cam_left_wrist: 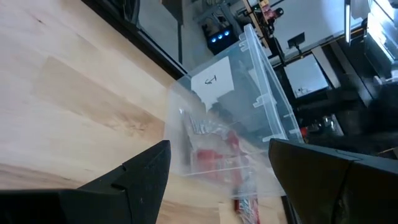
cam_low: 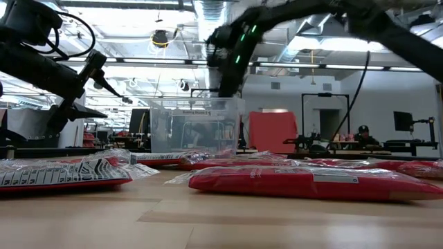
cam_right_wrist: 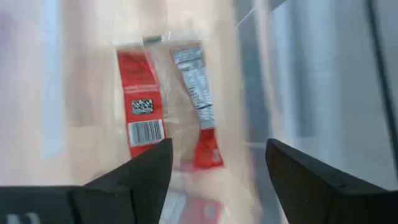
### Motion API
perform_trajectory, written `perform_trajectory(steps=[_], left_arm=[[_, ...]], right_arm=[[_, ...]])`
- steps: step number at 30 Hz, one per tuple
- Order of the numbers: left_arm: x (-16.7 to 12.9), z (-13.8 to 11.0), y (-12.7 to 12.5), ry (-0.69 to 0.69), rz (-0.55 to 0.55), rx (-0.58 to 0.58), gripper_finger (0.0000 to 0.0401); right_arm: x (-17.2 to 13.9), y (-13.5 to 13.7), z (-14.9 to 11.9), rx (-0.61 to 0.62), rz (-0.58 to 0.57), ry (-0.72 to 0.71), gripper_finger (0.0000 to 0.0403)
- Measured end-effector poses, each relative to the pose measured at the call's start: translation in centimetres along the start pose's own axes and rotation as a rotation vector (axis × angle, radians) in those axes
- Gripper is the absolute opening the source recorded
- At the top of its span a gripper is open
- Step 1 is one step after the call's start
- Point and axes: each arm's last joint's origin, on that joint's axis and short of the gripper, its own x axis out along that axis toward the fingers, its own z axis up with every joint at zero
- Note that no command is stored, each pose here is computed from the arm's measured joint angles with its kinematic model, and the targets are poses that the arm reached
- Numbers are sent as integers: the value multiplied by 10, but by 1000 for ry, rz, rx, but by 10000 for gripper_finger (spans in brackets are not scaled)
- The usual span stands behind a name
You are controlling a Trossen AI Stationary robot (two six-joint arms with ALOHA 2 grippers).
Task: Sort popcorn bags into baskets
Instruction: Put the red popcorn bag into the transparent bin
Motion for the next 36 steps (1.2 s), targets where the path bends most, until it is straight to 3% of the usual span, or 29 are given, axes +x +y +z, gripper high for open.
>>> perform_trajectory(steps=[6, 11, 16, 24, 32, 36], left_arm=[[1, 0, 1, -10, 13, 9, 261], [1, -1, 1, -6, 15, 11, 261], [1, -1, 1, 14, 7, 18, 261], [1, -2, 0, 39, -3, 33, 261], [1, -2, 0, 37, -2, 34, 261], [1, -2, 0, 37, -2, 26, 261]], right_arm=[[-92, 0, -13, 75, -5, -17, 285], [-113, -22, -47, 224, 41, 126, 286], [-97, -45, -85, 367, 141, 177, 286], [-16, -56, -138, 419, 103, 138, 286], [20, -47, -150, 365, 80, 35, 286], [31, -40, -155, 350, 95, 67, 286]])
